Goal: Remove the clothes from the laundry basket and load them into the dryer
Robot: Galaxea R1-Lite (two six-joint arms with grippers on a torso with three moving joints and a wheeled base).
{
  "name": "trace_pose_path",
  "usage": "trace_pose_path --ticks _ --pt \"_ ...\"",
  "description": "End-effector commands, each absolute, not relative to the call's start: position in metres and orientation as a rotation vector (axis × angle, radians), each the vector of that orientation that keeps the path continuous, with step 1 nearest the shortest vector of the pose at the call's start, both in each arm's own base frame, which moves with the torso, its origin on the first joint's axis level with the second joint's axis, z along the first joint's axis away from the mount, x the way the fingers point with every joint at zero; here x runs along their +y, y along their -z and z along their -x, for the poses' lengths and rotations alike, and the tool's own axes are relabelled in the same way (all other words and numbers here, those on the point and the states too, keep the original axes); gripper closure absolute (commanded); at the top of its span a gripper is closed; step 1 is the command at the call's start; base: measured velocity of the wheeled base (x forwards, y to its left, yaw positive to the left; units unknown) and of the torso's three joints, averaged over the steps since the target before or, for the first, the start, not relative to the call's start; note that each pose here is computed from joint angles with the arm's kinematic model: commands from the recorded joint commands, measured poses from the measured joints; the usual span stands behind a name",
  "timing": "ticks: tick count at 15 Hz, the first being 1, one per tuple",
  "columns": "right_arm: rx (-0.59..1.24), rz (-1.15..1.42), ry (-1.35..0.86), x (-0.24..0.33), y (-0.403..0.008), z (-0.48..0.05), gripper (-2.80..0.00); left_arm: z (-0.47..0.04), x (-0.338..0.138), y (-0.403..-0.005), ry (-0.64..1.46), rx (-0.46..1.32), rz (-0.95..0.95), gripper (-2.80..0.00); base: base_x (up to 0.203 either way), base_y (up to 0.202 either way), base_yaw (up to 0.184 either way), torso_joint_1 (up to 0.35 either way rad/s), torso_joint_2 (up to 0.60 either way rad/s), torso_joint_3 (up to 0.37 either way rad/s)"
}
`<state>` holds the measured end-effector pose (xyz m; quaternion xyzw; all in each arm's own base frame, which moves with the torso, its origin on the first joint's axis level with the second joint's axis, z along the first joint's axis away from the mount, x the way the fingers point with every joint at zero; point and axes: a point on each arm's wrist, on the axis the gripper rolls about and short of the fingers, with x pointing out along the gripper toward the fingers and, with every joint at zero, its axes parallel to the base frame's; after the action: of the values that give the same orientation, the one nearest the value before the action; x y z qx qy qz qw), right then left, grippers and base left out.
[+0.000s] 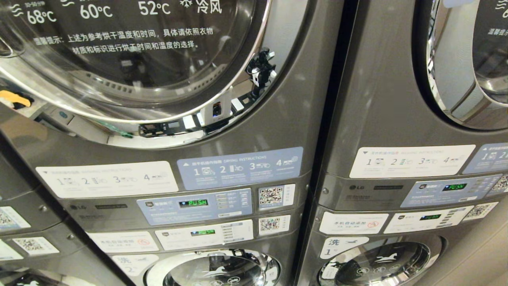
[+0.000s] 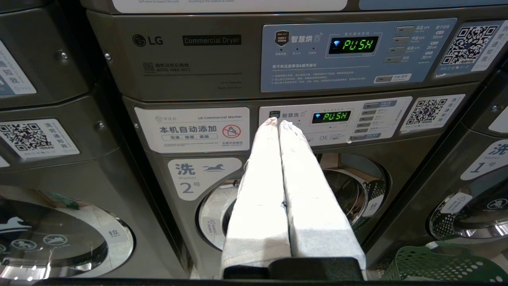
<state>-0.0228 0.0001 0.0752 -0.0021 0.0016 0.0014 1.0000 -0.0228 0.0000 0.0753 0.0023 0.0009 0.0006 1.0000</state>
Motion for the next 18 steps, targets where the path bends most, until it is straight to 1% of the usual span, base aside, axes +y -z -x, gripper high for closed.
trace_pose_path --ticks 1,18 --pt "0.003 0.005 -0.003 0.0001 -0.0752 0.0228 0.0 0.0227 0.0 -0.0749 -0.002 0.003 -0.005 0.0 0.0 0.0 0.0 0.0 0.0 0.0" --pt "0.003 0.005 -0.005 0.0001 -0.0752 0.0228 0.0 0.0227 0.0 -0.0749 -0.002 0.003 -0.005 0.0 0.0 0.0 0.0 0.0 0.0 0.0"
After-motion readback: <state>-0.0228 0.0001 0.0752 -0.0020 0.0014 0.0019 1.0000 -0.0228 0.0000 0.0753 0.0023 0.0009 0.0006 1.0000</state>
